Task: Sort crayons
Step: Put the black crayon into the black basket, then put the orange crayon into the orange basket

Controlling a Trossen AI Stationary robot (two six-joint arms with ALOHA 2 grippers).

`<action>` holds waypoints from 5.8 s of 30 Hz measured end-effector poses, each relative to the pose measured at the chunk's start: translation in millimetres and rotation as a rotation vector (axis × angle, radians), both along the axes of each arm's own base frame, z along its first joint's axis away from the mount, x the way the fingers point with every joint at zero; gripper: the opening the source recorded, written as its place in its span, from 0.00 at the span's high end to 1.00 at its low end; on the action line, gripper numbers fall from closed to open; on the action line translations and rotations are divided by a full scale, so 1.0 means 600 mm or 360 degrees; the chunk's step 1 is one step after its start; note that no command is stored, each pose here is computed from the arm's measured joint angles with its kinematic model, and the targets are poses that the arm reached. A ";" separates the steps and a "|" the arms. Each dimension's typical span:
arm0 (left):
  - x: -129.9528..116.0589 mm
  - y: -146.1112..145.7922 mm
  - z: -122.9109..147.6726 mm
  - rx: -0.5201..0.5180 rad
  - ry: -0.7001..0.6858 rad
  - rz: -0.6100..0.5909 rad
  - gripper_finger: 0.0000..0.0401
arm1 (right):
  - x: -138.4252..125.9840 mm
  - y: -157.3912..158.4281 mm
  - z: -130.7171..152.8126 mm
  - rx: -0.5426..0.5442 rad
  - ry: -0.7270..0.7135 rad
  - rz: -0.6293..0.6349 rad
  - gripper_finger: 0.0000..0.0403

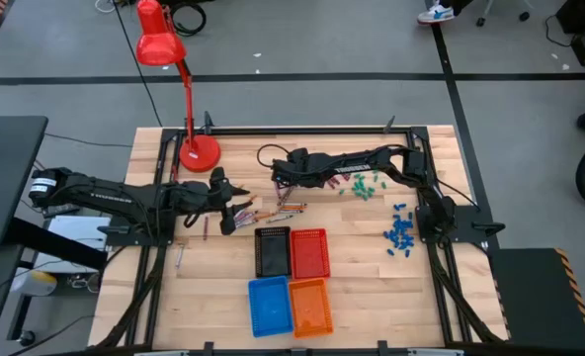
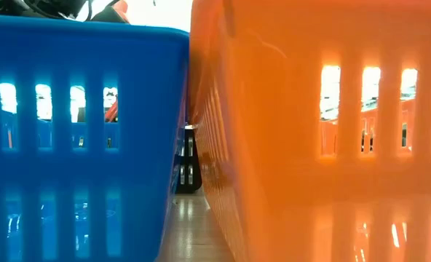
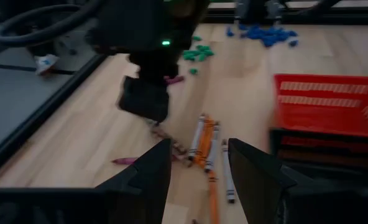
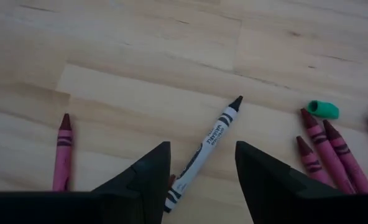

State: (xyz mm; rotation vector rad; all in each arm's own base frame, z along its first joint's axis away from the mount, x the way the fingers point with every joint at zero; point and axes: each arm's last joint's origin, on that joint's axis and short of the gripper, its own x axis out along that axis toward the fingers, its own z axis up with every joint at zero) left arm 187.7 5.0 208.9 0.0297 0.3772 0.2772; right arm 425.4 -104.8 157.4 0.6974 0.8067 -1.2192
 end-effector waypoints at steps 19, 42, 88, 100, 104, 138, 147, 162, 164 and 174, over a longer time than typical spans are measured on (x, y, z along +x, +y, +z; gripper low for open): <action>-0.001 -0.002 -0.004 0.0043 0.0066 -0.0081 0.57 | 0.010 0.009 -0.067 0.0018 0.0061 -0.0110 0.54; -0.001 -0.002 -0.005 0.0041 0.0068 -0.0082 0.57 | 0.006 -0.010 -0.065 0.0284 0.0073 0.0055 0.84; -0.012 -0.001 -0.031 0.0031 0.0202 -0.0077 0.57 | -0.015 0.009 0.044 0.0464 0.0003 0.0509 0.88; -0.041 -0.001 -0.098 -0.0181 0.0328 0.0037 0.57 | 0.008 0.123 0.099 0.0398 -0.0252 0.0771 0.88; -0.043 -0.001 -0.102 -0.0211 0.0329 0.0054 0.57 | 0.017 0.166 0.106 0.0415 -0.0364 0.0816 0.88; -0.042 -0.045 -0.097 -0.0211 0.0271 -0.0163 0.57 | 0.051 0.362 0.081 0.0427 -0.0562 0.0643 0.89; -0.042 -0.046 -0.097 -0.0196 0.0272 -0.0173 0.57 | 0.087 0.378 0.079 0.0422 -0.0279 0.0570 0.89; -0.044 -0.046 -0.100 -0.0207 0.0305 -0.0168 0.57 | 0.102 0.380 0.036 0.0545 -0.0076 0.0574 0.84; -0.045 -0.046 -0.100 -0.0206 0.0309 -0.0167 0.57 | 0.102 0.380 0.036 0.0545 -0.0075 0.0573 0.82; -0.045 -0.046 -0.101 -0.0206 0.0312 -0.0168 0.57 | 0.102 0.375 0.035 0.0533 -0.0054 0.0577 0.73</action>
